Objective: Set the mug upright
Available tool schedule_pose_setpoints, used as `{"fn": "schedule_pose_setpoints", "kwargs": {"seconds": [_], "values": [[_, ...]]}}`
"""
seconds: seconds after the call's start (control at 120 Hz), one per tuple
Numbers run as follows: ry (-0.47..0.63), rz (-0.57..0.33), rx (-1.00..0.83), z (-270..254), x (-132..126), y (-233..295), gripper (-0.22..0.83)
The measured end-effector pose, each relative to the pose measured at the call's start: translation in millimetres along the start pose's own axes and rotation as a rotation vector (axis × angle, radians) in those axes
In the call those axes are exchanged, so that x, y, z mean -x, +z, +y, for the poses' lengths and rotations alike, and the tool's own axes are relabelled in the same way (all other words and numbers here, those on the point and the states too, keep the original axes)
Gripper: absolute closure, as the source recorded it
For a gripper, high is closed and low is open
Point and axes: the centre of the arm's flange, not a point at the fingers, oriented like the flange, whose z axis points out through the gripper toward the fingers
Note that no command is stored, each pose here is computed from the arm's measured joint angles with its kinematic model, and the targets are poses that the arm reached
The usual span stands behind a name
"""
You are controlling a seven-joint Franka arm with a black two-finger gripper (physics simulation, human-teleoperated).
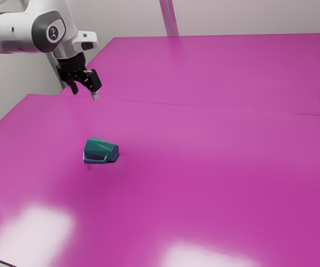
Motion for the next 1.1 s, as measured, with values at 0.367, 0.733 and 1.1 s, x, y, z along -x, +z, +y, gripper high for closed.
{"fn": "schedule_pose_setpoints", "kwargs": {"seconds": [0.367,0.733,1.1], "values": [[-0.145,0.016,0.044,-72,46,40,0.00],[-0.283,0.319,0.395,-117,120,149,0.00],[-0.034,0.396,0.375,-138,155,226,0.00]]}}
